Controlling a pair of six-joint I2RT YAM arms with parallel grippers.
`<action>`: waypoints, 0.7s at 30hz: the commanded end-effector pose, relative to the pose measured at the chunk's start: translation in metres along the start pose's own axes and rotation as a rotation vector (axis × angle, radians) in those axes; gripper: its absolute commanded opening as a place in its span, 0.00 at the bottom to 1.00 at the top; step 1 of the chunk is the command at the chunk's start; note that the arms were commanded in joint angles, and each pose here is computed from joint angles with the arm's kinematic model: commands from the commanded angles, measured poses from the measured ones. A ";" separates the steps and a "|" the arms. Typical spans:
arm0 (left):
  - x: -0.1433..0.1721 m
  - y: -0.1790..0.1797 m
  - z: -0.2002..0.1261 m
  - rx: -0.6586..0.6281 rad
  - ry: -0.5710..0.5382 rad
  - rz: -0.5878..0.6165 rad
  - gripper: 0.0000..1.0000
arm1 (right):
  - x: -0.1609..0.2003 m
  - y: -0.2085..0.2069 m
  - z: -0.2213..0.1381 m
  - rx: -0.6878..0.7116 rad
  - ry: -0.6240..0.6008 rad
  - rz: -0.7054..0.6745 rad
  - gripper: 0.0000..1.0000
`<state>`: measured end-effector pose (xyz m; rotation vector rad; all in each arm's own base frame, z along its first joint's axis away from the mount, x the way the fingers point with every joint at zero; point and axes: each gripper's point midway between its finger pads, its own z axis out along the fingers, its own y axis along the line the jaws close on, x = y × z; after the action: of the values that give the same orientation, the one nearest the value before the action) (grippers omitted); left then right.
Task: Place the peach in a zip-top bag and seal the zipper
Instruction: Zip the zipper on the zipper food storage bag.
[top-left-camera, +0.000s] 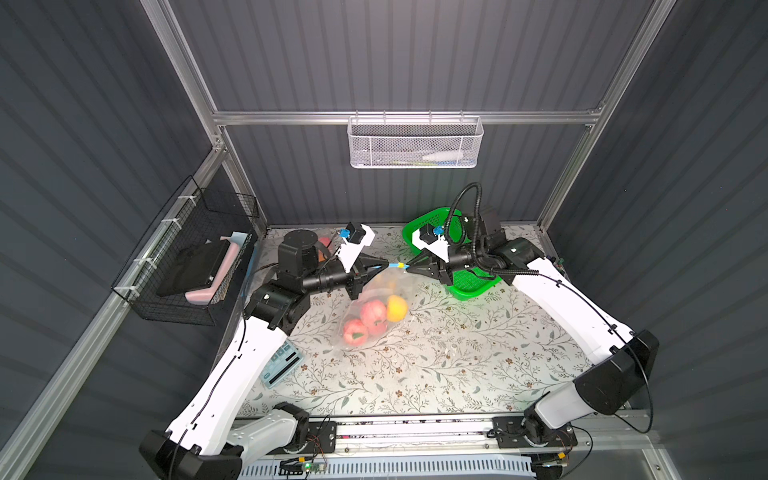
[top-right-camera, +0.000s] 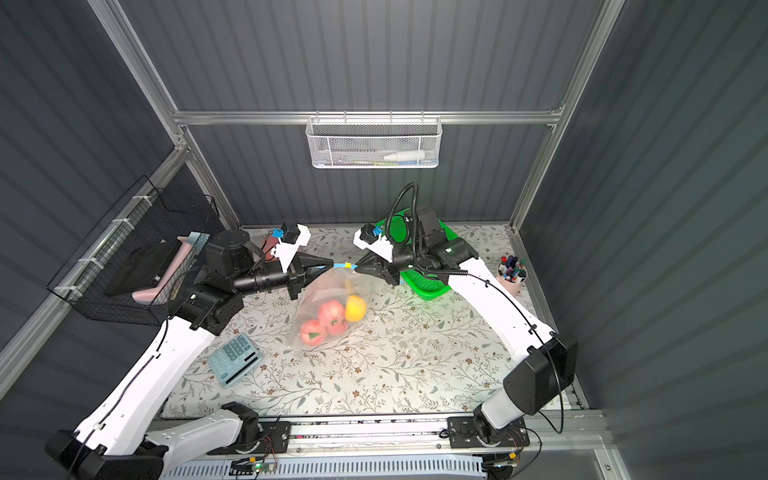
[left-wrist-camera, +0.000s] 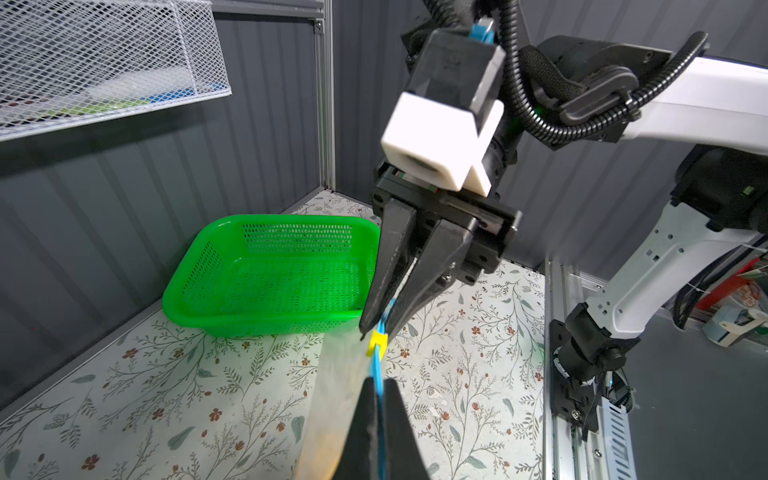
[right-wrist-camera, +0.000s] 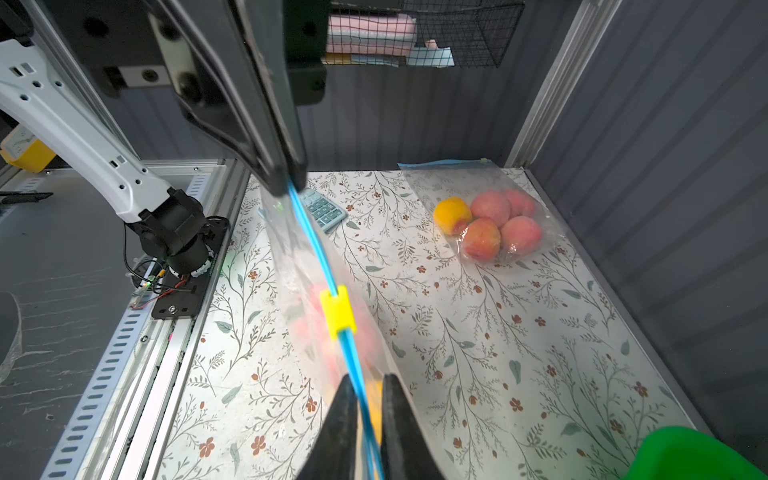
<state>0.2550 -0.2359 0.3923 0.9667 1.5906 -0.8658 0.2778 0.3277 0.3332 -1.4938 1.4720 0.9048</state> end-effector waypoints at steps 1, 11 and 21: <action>-0.014 -0.004 -0.012 -0.030 -0.026 0.064 0.00 | 0.002 0.000 -0.010 0.016 0.019 -0.019 0.14; -0.009 -0.010 -0.005 0.037 -0.009 0.066 0.00 | -0.036 0.014 -0.009 -0.041 -0.115 -0.037 0.47; -0.005 -0.009 -0.001 0.052 0.001 0.061 0.00 | -0.042 0.023 0.011 -0.119 -0.131 -0.042 0.37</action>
<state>0.2523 -0.2390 0.3851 1.0210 1.5844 -0.8707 0.2580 0.3496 0.3575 -1.4915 1.3611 1.0243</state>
